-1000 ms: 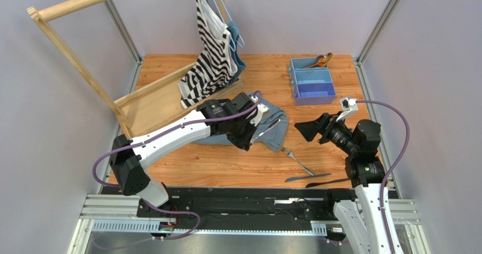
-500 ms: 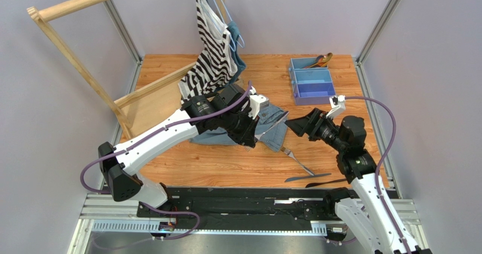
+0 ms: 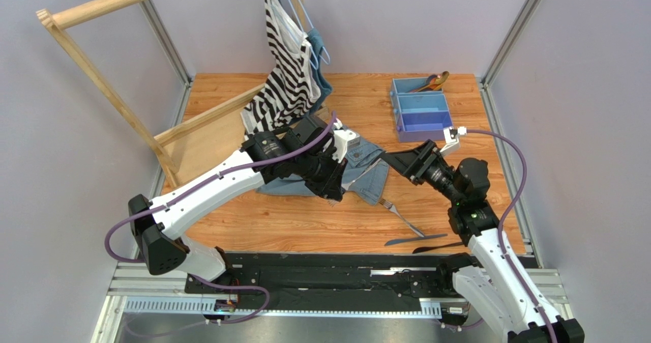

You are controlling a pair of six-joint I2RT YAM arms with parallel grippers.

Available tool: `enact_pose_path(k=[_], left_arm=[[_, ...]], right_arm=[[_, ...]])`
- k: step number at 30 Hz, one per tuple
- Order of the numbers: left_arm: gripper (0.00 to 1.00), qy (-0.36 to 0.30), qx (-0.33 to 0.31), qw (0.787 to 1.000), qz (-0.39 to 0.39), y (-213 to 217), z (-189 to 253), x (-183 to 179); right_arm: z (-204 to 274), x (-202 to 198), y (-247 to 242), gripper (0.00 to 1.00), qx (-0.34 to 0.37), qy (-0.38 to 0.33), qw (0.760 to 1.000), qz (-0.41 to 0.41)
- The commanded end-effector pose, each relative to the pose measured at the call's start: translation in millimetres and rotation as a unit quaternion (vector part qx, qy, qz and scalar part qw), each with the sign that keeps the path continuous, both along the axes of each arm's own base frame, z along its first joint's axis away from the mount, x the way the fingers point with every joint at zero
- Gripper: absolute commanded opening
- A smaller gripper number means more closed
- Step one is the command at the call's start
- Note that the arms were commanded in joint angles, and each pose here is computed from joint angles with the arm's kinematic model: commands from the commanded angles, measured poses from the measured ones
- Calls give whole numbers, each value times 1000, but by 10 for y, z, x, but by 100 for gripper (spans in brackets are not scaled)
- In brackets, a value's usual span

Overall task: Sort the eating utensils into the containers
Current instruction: Pick up the fork at the center of the board.

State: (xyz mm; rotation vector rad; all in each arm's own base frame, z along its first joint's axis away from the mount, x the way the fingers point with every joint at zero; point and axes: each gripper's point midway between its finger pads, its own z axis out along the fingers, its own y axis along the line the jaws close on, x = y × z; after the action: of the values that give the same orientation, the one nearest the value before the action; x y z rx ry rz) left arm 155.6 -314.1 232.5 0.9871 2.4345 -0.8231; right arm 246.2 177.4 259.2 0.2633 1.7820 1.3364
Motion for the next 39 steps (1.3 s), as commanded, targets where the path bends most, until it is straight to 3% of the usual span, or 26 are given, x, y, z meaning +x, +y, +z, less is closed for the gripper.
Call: enact_pose_path(k=[1,5,11,17,18,20,23,29,32,35,39], left_arm=[[0,-15,-34,999,4,-22,184,2],[0,-11,-47,999,0,-44,228,-30],[0,-5,-46,999,-7,-41,208,-60],[0,-16,-34,999,4,16,192,-23],[0,-19,-34,999,6,21,195,-10],[1,-25,-29,999,11,28,186,21],[11,-33,-26,999,14,26,208,61],[57,-48,-28,998,23,11,227,130],[74,-61,-27,997,33,15,228,191],[83,-69,-26,996,47,27,231,258],[84,-69,-25,995,67,104,221,390]], right_arm=[[168,-8,46,69,18,-24,1000,6],[-9,80,109,62,16,9,1000,13],[13,133,316,45,24,5,999,40],[48,109,319,17,25,-2,999,33],[18,103,307,8,20,5,999,30],[12,106,254,2,13,4,1000,14],[-27,95,198,0,1,5,1000,-1],[-117,91,130,0,-23,13,999,-18],[-143,87,83,0,-36,13,999,-29],[-144,81,55,0,-43,10,998,-35],[-155,77,29,0,-51,8,998,-40]])
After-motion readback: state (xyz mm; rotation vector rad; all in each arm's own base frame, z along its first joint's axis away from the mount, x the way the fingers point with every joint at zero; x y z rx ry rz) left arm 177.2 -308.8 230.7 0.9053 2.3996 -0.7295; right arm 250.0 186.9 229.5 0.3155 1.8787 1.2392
